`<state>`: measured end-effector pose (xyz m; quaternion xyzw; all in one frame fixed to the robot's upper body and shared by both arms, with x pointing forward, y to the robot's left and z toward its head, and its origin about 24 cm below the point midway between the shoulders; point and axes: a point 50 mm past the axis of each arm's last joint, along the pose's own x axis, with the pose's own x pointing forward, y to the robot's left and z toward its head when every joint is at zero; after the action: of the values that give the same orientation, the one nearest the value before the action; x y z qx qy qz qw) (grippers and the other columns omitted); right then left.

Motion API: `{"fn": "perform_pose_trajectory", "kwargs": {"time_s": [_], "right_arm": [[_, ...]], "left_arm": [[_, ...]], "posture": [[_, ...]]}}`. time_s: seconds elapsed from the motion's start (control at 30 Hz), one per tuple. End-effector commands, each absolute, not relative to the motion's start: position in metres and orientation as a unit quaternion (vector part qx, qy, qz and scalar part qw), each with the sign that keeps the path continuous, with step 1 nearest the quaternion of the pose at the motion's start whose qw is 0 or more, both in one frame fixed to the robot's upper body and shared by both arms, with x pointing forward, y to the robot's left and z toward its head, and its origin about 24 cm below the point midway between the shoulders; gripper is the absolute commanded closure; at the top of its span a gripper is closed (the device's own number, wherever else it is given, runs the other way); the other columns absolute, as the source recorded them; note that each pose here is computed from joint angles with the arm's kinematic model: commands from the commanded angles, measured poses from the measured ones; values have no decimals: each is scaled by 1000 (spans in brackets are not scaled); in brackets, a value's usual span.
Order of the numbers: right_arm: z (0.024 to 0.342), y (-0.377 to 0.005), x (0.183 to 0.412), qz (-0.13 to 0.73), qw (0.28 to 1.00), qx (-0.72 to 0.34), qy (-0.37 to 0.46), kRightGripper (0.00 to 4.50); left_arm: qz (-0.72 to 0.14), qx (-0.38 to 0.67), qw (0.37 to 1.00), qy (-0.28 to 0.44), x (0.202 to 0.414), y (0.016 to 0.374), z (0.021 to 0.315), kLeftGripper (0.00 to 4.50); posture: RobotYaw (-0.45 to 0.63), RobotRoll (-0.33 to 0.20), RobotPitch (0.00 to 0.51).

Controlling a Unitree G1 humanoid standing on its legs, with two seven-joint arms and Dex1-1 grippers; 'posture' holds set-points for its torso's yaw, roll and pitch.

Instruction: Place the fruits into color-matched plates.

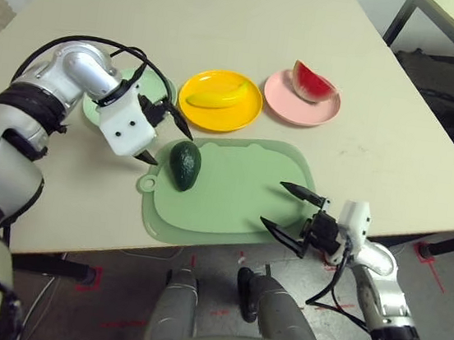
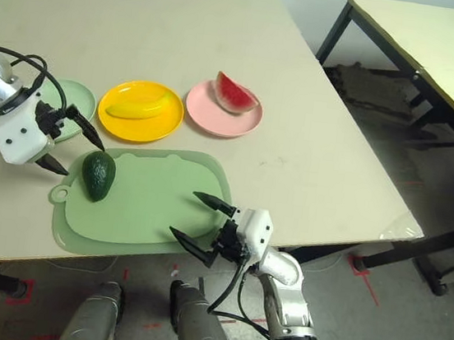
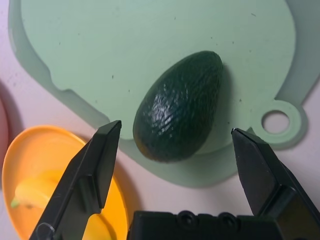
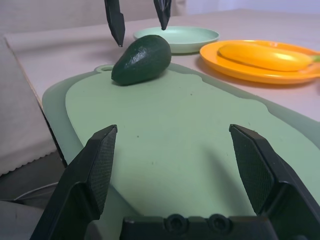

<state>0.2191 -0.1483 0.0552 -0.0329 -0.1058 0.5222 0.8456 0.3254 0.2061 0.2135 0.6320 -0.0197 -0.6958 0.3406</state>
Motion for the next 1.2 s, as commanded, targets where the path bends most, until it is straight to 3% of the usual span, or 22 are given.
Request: {"fn": "perform_pose_trajectory", "kwargs": {"time_s": [0.03,1.0,1.2], "right_arm": [[56,-145,215,525,844,-32,-105,29],[56,-145,211,537,836,-56,-100,29],[56,-144,211,537,836,-58,-99,0]], "left_arm": [[-695,639,328,-18,326,205,215,0],[-710,635,304,10,331,198,185,0],[-714,630,303,26,331,199,182,1392]], "posture": [[-188,0,156],[-209,0,156],[-209,0,156]]}}
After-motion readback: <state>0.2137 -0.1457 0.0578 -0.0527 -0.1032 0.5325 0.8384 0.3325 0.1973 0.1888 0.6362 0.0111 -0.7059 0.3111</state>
